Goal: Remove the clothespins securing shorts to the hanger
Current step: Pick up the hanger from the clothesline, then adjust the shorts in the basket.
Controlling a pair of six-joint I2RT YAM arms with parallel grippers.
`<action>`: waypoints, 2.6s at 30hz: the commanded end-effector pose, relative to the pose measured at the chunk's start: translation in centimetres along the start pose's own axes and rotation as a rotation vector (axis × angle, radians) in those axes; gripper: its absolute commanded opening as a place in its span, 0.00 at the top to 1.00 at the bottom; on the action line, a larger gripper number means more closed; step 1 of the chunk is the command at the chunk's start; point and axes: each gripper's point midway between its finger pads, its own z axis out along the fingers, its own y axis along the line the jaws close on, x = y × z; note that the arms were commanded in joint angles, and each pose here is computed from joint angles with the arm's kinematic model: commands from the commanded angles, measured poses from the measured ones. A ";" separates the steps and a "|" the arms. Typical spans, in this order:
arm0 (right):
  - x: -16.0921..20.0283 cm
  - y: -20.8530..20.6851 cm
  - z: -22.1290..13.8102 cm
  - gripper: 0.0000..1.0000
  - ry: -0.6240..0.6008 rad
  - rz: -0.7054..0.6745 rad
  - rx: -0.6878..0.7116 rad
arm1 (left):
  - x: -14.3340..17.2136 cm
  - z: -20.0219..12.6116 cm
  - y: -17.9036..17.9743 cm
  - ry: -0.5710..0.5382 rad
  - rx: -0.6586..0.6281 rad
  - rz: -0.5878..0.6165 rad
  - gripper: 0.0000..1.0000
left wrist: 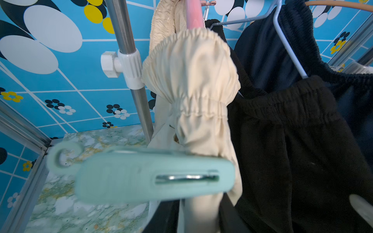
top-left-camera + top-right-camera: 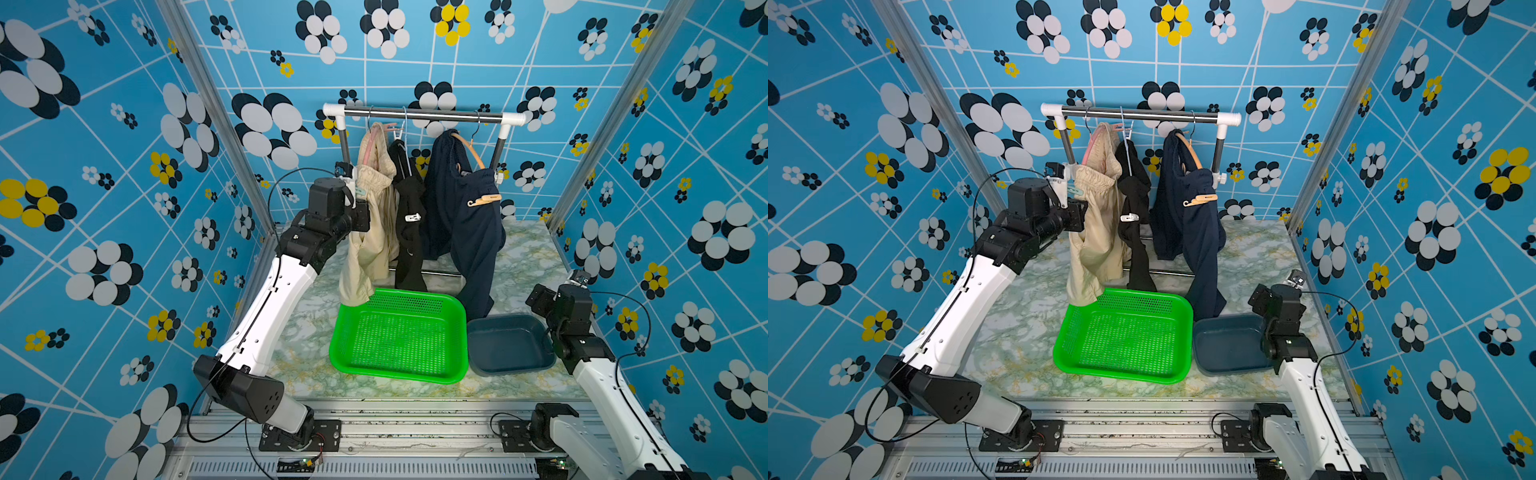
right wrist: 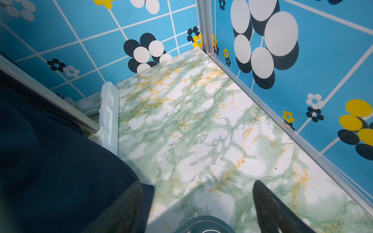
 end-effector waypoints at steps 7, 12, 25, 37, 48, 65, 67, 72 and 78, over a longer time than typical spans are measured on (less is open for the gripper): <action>-1.4 0.7 -0.6 0.13 -0.023 0.009 -0.027 | -2.6 -0.2 0.0 -0.095 0.004 0.040 1.00; -1.5 0.8 -0.6 0.12 -0.021 0.001 -0.030 | -4.0 -1.3 0.4 -0.179 -0.020 0.057 1.00; -1.2 1.8 0.3 0.12 0.022 -0.002 -0.064 | -8.1 -3.9 1.1 -0.404 -0.068 0.126 1.00; -1.4 2.3 0.5 0.12 0.034 -0.003 -0.077 | -9.2 -5.4 1.1 -0.483 -0.074 0.108 1.00; -1.9 2.5 0.3 0.12 0.043 -0.010 -0.082 | -6.6 -7.3 1.4 -0.424 -0.066 0.111 1.00; -2.6 2.4 -0.5 0.11 0.084 -0.044 -0.060 | -0.9 -13.9 3.5 -0.278 -0.136 0.082 1.00; -2.7 2.4 -0.6 0.11 0.088 -0.046 -0.062 | -0.7 -15.1 3.8 -0.291 -0.144 0.074 1.00; -2.5 2.7 -0.7 0.11 0.107 -0.052 -0.076 | 0.0 -18.3 4.0 -0.300 -0.136 0.034 1.00; -2.3 3.4 -1.2 0.12 0.144 -0.060 -0.119 | 1.1 -22.5 3.7 -0.304 -0.096 -0.001 1.00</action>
